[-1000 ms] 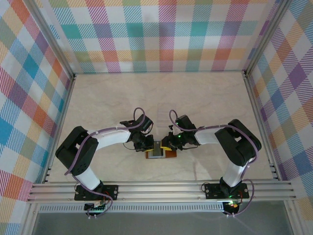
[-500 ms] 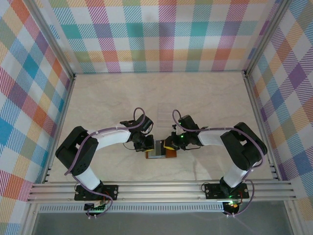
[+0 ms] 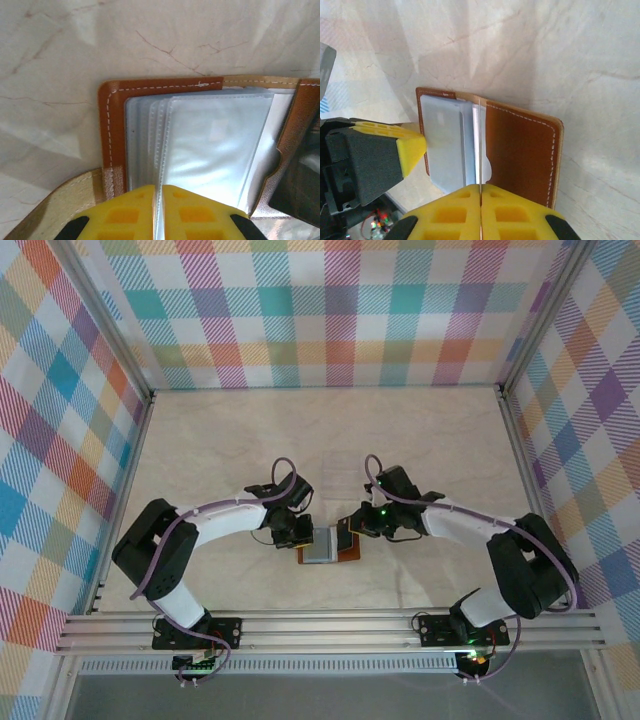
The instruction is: Take the credit cards out of the card holder
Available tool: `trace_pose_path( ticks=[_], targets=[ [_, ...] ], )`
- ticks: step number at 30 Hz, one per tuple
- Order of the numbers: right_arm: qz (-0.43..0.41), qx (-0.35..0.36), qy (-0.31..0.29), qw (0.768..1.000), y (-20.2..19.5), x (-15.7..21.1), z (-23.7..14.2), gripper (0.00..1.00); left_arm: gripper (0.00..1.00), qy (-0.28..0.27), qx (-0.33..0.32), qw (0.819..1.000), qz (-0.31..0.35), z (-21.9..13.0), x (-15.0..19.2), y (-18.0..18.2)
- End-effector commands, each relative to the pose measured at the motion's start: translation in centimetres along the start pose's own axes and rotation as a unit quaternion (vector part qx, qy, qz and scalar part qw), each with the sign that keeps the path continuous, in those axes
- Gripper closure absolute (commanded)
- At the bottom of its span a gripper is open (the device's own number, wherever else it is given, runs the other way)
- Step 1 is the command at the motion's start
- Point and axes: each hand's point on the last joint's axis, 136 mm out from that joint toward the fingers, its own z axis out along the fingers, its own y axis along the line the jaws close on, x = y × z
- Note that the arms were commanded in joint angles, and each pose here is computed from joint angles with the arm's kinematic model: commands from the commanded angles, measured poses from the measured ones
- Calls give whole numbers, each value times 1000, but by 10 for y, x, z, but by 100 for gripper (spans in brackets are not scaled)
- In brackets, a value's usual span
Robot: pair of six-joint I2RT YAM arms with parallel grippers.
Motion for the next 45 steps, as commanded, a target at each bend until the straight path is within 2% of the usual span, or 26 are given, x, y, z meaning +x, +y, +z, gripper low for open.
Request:
trace_pose_path(
  ticks=[1, 6, 10, 12, 16, 21, 28, 35, 45],
  targets=[
    [-52, 50, -10, 997, -3, -9, -20, 92, 86, -25, 1, 999, 20, -21, -10, -12],
    [-167, 73, -16, 983, 11, -25, -38, 92, 85, -46, 0, 999, 26, -35, -18, -18],
    [-286, 83, -16, 954, 22, -41, -43, 95, 85, -60, -8, 998, 28, -43, -23, -17],
    [-357, 73, -4, 931, 31, -45, -43, 95, 84, -65, -12, 998, 24, -46, -26, -13],
    [-496, 66, 21, 865, 41, -57, -42, 97, 82, -75, -10, 997, -1, -48, -32, -1],
    [-597, 56, 46, 799, 53, -74, -42, 100, 82, -73, -2, 997, -25, -48, -30, 16],
    [-647, 94, 94, 751, 48, -103, -37, 100, 82, -74, 4, 996, -46, -51, -27, 32],
    [-675, 113, 128, 718, 44, -121, -30, 100, 81, -71, 1, 996, -51, -50, -26, 40],
    [-678, 109, 165, 708, 36, -128, -13, 100, 81, -68, 4, 996, -52, -48, -28, 41]
  ],
)
